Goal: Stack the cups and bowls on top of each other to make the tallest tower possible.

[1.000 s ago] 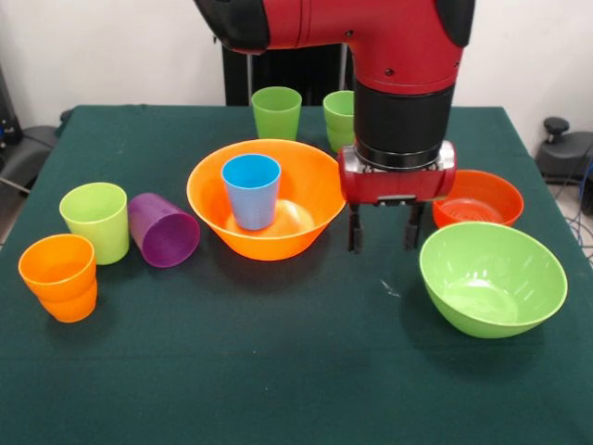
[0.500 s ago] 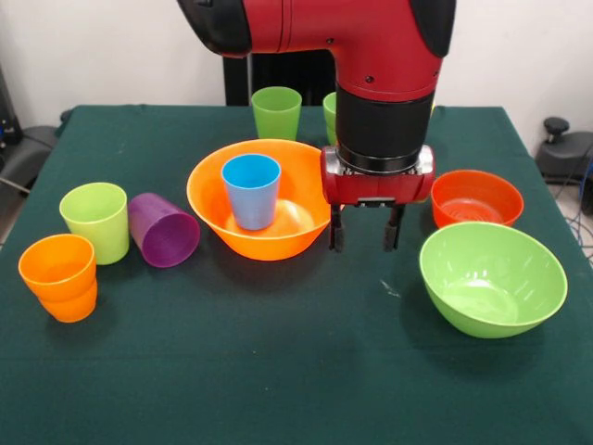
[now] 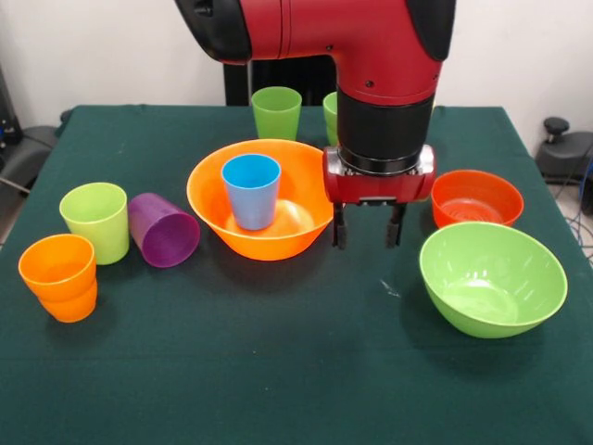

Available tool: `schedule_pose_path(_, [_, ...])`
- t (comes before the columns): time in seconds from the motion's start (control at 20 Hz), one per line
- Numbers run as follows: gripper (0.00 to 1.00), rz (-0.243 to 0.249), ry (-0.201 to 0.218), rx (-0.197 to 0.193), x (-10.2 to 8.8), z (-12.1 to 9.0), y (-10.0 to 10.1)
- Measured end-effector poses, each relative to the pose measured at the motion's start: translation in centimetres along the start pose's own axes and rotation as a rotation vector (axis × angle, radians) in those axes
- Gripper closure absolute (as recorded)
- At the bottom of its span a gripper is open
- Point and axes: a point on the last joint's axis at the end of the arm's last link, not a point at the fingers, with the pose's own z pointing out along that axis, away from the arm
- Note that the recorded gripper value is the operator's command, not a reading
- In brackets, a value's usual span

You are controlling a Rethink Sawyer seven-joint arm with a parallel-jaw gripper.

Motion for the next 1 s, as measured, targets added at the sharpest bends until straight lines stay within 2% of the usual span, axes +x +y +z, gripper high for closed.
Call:
schedule_pose_path(0.3, [0.0,0.024,0.023,-0.045,0.4,-0.2,0.9])
schedule_pose_path(0.7, [0.0,0.065,0.078,-0.138,1.7,-0.4,2.5])
schedule_pose_path(1.0, [0.0,0.077,0.102,-0.169,2.2,0.3,2.8])
